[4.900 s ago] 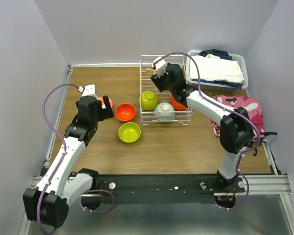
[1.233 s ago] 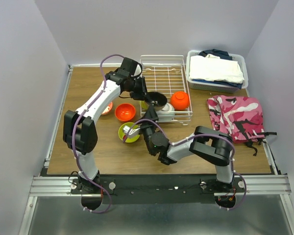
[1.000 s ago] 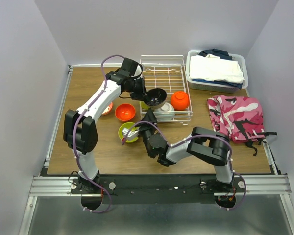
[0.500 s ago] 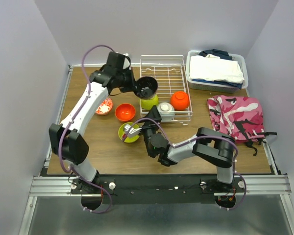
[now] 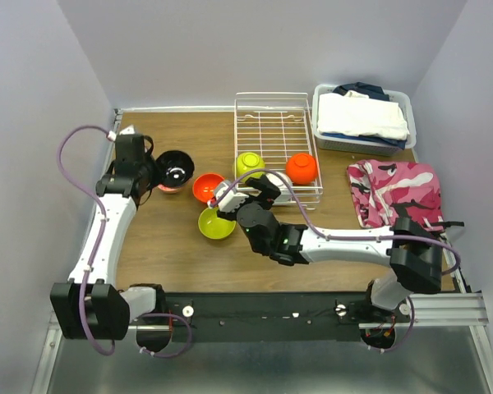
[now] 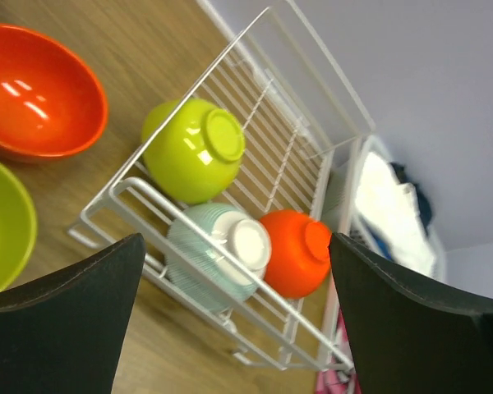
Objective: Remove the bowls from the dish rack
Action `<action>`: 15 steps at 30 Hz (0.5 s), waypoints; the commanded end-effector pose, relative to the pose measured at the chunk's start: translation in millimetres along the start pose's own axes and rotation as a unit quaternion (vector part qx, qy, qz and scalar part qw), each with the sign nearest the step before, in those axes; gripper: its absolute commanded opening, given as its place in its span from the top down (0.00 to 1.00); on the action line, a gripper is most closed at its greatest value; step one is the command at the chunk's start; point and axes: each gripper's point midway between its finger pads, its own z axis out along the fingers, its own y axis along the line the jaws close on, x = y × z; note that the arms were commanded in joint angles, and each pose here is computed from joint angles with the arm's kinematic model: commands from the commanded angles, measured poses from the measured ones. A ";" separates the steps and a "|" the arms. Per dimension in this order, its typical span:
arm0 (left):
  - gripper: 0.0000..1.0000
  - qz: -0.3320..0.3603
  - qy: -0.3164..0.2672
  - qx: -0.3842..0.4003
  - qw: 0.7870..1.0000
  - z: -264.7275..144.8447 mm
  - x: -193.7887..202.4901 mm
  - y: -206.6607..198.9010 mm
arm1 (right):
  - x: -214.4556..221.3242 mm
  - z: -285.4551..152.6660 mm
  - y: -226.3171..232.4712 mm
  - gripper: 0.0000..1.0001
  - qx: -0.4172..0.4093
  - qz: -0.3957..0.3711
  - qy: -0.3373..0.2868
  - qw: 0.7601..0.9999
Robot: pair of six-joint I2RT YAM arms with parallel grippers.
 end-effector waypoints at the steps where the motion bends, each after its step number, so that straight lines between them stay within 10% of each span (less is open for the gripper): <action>1: 1.00 -0.051 -0.049 -0.052 0.996 -0.7 10.0 44.2 | 17.1 -16.3 19.9 0.00 -0.060 0.098 0.048 0.992; 15: 1.00 -0.145 -0.015 -0.109 0.983 25.1 94.3 102.1 | 34.5 -22.8 1.2 0.00 -0.080 0.243 0.073 0.964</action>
